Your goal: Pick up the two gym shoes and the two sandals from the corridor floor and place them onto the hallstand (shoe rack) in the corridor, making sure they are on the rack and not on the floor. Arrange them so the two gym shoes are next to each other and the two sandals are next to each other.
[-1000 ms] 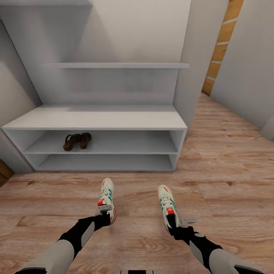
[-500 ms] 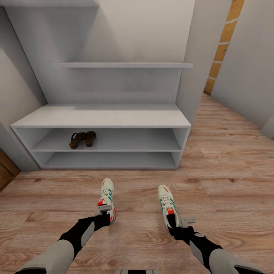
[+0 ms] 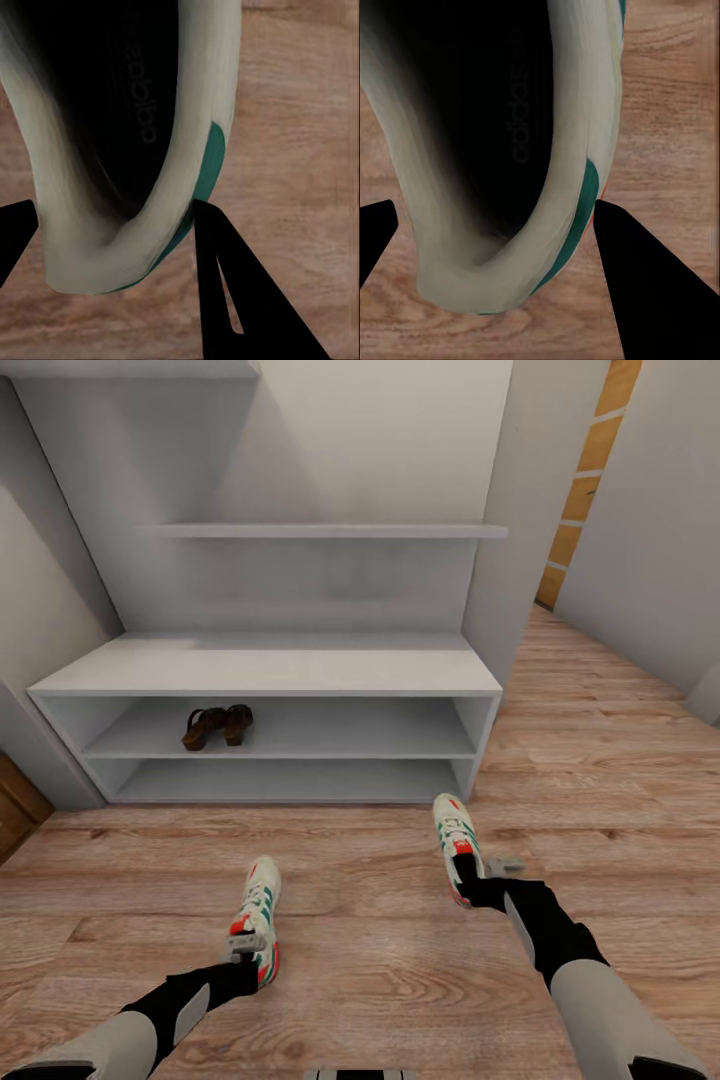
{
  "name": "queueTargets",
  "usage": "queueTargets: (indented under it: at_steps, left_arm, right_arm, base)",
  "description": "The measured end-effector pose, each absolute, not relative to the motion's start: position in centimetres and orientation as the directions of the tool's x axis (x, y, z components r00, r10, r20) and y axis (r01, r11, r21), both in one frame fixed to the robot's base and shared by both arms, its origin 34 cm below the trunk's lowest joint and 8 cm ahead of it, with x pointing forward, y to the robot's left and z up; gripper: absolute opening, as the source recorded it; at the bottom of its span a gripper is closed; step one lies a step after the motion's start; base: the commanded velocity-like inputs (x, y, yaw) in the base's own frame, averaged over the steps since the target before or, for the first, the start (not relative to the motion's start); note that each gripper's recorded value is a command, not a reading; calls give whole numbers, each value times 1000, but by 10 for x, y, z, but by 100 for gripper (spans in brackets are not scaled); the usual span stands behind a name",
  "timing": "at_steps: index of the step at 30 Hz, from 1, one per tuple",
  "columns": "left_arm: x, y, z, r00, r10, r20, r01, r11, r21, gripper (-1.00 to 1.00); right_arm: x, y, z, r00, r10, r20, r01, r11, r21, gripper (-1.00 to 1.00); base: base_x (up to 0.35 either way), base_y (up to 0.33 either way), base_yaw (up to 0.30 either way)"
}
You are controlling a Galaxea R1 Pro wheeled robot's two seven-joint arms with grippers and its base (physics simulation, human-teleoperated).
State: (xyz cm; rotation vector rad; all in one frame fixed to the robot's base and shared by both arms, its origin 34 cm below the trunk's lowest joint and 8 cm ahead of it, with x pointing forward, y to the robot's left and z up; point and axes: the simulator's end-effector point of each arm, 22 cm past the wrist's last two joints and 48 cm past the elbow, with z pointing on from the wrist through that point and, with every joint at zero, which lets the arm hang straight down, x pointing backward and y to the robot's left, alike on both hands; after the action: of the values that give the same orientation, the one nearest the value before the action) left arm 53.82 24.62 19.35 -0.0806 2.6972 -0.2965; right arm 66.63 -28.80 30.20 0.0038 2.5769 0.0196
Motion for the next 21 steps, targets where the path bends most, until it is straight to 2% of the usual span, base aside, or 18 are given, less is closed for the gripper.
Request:
queueTargets:
  at_steps: [4,10,13,16,17,21]
  left_arm:
    - [536,247,205,-908,-72,-414,77,940,-333,-100]
    - [520,255,207,-926,-8,-376,143,918,-370,-100]
    - [515,273,200,-939,2,-345,116,944,-308,-100]
    - [515,302,191,-944,2,-330,69,979,-190,-100]
    - [514,312,190,-945,3,-326,55,987,-150,-100]
    - [514,318,189,-946,2,-325,45,991,-125,-100]
  right_arm:
    - [670,-291,311,-853,13,-523,8,1000,12,-100]
    - [678,-293,320,-851,16,-524,12,1000,11,-100]
    - [675,-296,320,-865,16,-501,20,1000,-4,-100]
    - [670,-320,321,-885,9,-466,74,990,-121,-100]
    - [669,-342,327,-889,-4,-458,115,966,-231,-100]
    - [693,-355,359,-886,15,-464,168,942,-290,-100]
  base:
    - [0,0,0]
    - [0,0,0]
    - [0,0,0]
    - [0,0,0]
    - [0,0,0]
    - [0,0,0]
